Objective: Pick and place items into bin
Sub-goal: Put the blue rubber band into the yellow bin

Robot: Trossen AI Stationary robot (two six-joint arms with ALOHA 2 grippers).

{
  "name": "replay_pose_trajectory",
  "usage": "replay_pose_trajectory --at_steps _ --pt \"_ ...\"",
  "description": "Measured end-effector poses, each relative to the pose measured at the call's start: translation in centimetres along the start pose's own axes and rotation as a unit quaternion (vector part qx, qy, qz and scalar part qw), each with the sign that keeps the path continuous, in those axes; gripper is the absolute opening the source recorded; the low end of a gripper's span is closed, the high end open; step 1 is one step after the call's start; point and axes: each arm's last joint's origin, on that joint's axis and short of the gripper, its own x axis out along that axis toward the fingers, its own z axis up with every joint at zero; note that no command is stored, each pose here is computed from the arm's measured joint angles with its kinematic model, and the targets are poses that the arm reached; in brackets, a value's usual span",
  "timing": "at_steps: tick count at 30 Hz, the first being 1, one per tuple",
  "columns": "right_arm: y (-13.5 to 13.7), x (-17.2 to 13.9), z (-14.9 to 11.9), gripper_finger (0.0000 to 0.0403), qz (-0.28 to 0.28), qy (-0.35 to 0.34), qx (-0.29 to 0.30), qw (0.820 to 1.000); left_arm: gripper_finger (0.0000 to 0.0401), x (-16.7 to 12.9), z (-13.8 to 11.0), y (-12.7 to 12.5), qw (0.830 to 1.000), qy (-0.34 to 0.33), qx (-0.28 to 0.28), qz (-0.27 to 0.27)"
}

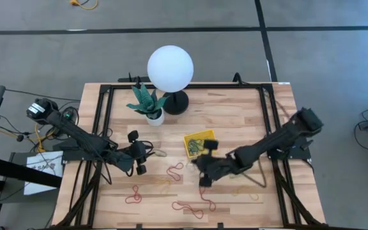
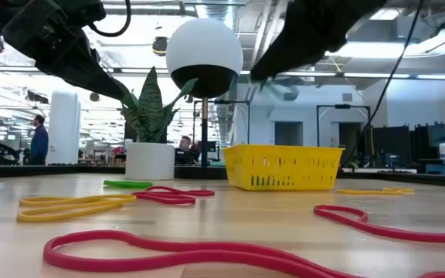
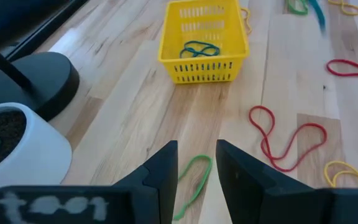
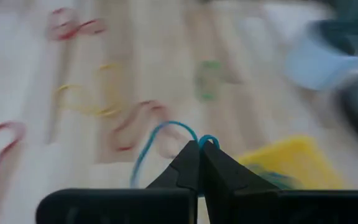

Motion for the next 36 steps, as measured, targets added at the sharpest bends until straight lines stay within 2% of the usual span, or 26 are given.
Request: replay_pose_trajectory --at_steps 6,9,13,16,22,26,36 --pt "-2.9 -3.4 1.2 0.0001 -0.061 -0.006 0.007 0.998 0.01 0.0 -0.1 0.0 1.0 0.006 0.004 -0.002" --pt "-4.2 -3.5 1.5 0.0001 -0.073 0.0 0.016 0.997 0.01 0.0 -0.1 0.0 1.0 0.012 0.004 -0.013" --pt "-5.9 -2.5 0.8 0.0001 -0.096 0.045 0.017 0.994 0.01 0.0 -0.1 0.0 1.0 0.011 0.003 -0.012" --pt "-6.8 -1.1 0.4 0.0001 -0.071 0.071 0.049 0.994 0.01 0.0 -0.1 0.0 1.0 0.01 0.003 -0.01" --pt "-7.3 2.0 -1.3 0.0001 -0.069 0.109 0.045 0.991 0.01 0.2 0.2 0.8 0.995 -0.03 -0.036 0.084" --pt "-6.9 4.3 -2.4 0.0 -0.055 0.126 0.045 0.99 0.01 0.4 0.2 1.3 0.993 -0.029 -0.035 0.108" --pt "-6.4 6.8 -3.0 0.0012 -0.031 0.124 0.047 0.991 0.01 0.6 -0.2 1.0 0.999 0.026 -0.034 0.024"
